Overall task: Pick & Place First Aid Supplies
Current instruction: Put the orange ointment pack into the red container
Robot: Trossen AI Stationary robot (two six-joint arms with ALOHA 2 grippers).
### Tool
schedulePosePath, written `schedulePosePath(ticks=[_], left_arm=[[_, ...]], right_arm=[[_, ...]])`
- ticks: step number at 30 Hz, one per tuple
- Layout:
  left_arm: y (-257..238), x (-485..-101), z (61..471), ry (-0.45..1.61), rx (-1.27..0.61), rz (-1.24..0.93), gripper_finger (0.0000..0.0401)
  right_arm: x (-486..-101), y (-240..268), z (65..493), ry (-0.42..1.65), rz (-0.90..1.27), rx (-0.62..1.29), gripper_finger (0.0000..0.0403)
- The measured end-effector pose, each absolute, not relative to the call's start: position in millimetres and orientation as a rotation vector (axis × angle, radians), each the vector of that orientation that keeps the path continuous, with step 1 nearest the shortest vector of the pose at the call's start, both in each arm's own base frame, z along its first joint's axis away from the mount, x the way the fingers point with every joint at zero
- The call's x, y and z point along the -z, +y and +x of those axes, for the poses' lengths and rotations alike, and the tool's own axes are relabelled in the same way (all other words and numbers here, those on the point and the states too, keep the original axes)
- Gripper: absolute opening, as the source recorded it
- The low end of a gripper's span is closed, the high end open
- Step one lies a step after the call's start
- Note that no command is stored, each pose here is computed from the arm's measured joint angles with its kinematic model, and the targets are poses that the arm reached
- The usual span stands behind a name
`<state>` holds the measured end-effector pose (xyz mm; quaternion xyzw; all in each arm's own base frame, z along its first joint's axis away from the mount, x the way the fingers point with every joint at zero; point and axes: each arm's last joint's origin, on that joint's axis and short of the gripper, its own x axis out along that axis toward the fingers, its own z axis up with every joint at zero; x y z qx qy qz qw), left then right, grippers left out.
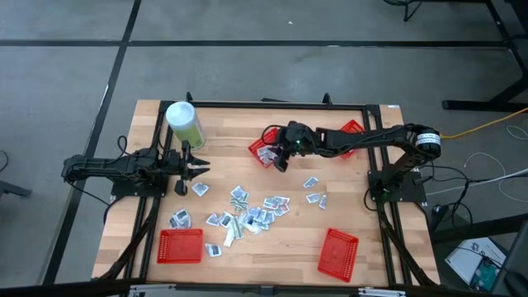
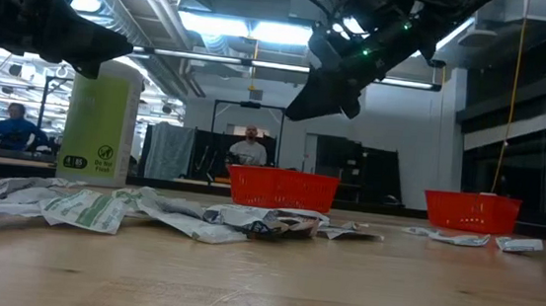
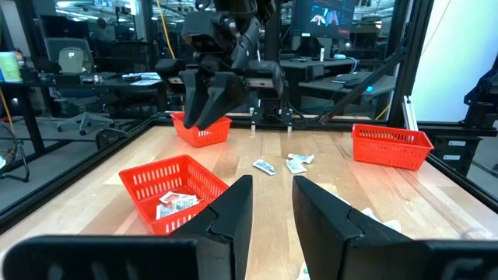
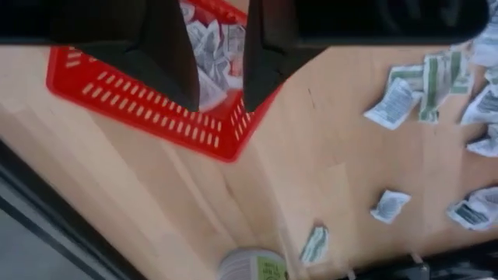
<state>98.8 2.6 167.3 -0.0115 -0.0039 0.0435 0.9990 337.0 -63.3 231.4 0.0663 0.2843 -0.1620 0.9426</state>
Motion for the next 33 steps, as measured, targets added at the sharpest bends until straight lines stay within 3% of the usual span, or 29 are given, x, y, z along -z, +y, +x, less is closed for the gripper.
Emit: schedulePosePath(ticks=[9, 19, 33], left_arm=[[2.6, -167.3, 98.8, -0.008, -0.087, -0.023, 0.0088], [2.6, -167.4, 98.8, -0.008, -0.087, -0.023, 0.0088], [2.6, -167.3, 98.8, -0.008, -0.087, -0.023, 0.0088]], right_arm=[[-207.8, -57.9, 326.9, 0.645, 0.254, 0.303, 0.0121], [-202.2, -23.8, 327.3, 0.698, 0.189, 0.19, 0.0121], [-239.3, 56.0, 286.7, 0.714, 0.048, 0.154, 0.0121]])
